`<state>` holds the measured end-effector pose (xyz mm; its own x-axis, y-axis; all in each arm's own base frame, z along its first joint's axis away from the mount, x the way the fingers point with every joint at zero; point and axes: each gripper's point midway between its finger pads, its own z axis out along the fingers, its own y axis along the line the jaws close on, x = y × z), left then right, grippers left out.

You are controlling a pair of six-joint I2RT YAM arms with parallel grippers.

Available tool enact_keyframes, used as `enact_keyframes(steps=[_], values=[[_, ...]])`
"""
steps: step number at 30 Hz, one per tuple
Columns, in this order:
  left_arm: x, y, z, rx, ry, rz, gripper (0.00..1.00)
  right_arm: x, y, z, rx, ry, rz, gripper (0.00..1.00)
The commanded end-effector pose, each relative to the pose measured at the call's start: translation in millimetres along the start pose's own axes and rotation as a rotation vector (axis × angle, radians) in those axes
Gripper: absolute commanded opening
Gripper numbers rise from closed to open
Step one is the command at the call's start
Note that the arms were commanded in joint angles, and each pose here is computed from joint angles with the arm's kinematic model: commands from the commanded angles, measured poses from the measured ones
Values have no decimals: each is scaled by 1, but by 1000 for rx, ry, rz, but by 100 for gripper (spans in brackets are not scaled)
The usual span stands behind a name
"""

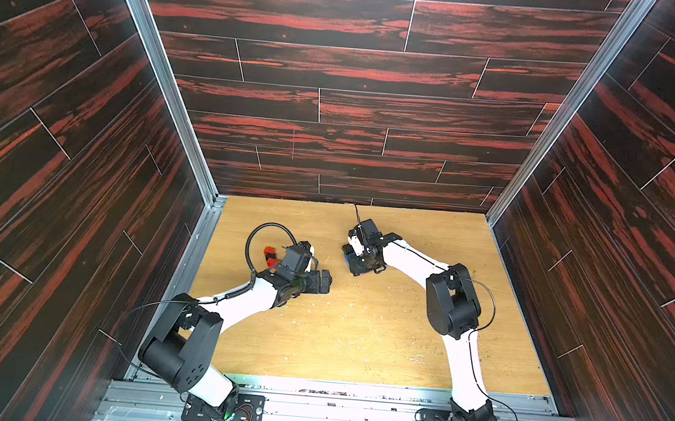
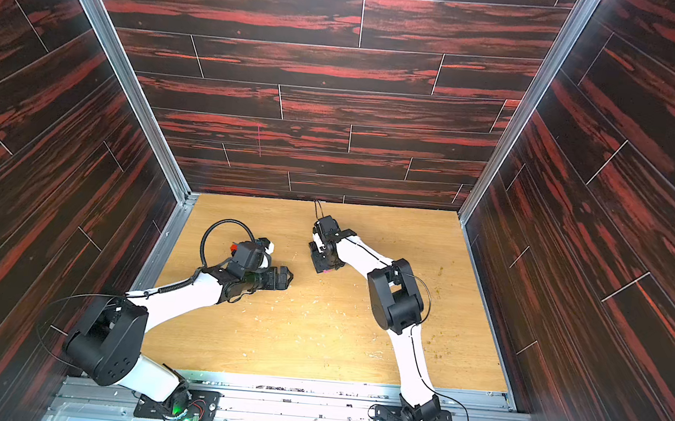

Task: Assemble the letter v with lego
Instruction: Adjust the lego brick at the center of the board.

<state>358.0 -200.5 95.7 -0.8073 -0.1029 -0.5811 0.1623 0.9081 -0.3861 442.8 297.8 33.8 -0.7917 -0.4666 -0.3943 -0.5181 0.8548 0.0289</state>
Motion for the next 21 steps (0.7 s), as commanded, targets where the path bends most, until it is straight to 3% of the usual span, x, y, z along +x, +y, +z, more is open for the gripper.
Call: enact_keyframes(steps=[1,16,21], values=[[0,0,-8,-6,-11,11,100,9,5,12,-8,24,-2,57],[1,2,-11,-13,-19,12,100,21,12,32,-27,87,-23,39],[1,3,-15,-21,-25,15,100,20,24,21,-101,86,-32,30]])
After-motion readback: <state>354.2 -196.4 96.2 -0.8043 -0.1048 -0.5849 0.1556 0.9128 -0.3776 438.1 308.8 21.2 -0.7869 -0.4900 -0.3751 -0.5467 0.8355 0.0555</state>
